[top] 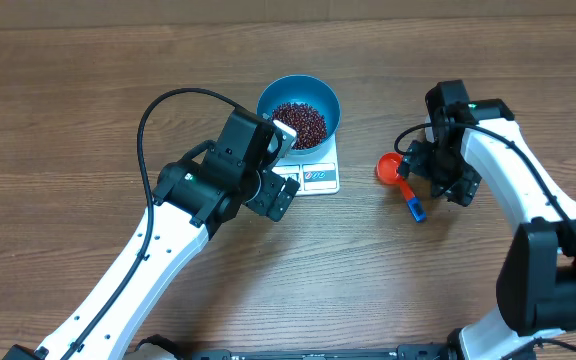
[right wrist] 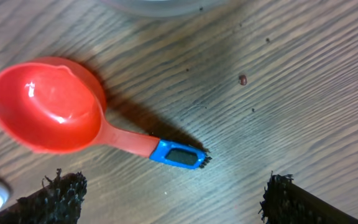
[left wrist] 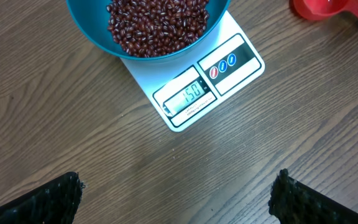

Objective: Scoop item into bowl and weigh 150g on scale
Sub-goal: 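Move the scoop down beside the container and set it on the table, then open the right gripper, release the scoop, and retract the right arm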

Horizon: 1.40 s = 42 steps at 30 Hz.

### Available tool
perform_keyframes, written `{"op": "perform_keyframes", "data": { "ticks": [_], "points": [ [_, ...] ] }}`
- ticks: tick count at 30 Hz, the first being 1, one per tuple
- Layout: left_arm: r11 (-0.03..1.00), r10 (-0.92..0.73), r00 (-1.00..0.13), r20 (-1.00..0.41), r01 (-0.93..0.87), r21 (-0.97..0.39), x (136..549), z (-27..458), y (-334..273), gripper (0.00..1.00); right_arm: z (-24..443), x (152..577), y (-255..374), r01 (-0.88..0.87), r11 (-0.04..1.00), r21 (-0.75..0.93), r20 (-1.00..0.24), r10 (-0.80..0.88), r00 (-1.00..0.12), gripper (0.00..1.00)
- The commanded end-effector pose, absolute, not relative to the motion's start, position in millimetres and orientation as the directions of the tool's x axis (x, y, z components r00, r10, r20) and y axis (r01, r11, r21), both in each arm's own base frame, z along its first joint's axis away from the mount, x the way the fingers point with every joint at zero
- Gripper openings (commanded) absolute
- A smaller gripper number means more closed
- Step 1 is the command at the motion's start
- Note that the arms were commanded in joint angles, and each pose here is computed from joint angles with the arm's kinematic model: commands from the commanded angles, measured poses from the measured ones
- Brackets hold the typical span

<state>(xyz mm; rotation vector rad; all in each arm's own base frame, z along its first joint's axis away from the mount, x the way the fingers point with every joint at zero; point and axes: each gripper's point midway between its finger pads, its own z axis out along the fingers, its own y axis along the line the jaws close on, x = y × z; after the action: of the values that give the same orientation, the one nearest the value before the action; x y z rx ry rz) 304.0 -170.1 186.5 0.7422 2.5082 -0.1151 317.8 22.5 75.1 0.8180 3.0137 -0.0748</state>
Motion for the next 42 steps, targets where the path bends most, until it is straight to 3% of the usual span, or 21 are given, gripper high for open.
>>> {"op": "perform_keyframes", "data": {
  "ticks": [1, 5, 10, 11, 13, 35, 42],
  "points": [
    [0.838, 0.49, -0.695, -0.525, 0.542, 0.065, 303, 196, -171, 1.0, 121, 329, 22, 0.391, 0.92, 0.024, -0.157, 0.389, -0.908, 0.93],
    [0.838, 0.49, -0.695, -0.525, 0.542, 0.065, 303, 196, -171, 1.0, 153, 320, 41, 0.197, 0.973, 0.124, -0.205, 0.219, -0.954, 0.88],
    [0.838, 0.49, -0.695, -0.525, 0.542, 0.065, 303, 196, -171, 1.0, 193, 298, 68, -0.029, 0.965, 0.26, -0.286, 0.048, -0.957, 0.86],
    [0.838, 0.49, -0.695, -0.525, 0.542, 0.065, 303, 196, -171, 1.0, 199, 294, 68, -0.034, 0.965, 0.261, -0.301, 0.048, -0.952, 0.86],
    [0.838, 0.49, -0.695, -0.525, 0.542, 0.065, 303, 196, -171, 1.0, 208, 287, 67, -0.039, 0.964, 0.262, -0.318, 0.048, -0.947, 1.0],
    [0.838, 0.49, -0.695, -0.525, 0.542, 0.065, 303, 196, -171, 1.0, 206, 273, 66, -0.027, 0.965, 0.26, -0.278, 0.047, -0.959, 1.0],
    [0.838, 0.49, -0.695, -0.525, 0.542, 0.065, 303, 196, -171, 1.0, 225, 279, 55, -0.045, 0.977, 0.211, -0.447, 0.055, -0.893, 1.0]
  ]
}}
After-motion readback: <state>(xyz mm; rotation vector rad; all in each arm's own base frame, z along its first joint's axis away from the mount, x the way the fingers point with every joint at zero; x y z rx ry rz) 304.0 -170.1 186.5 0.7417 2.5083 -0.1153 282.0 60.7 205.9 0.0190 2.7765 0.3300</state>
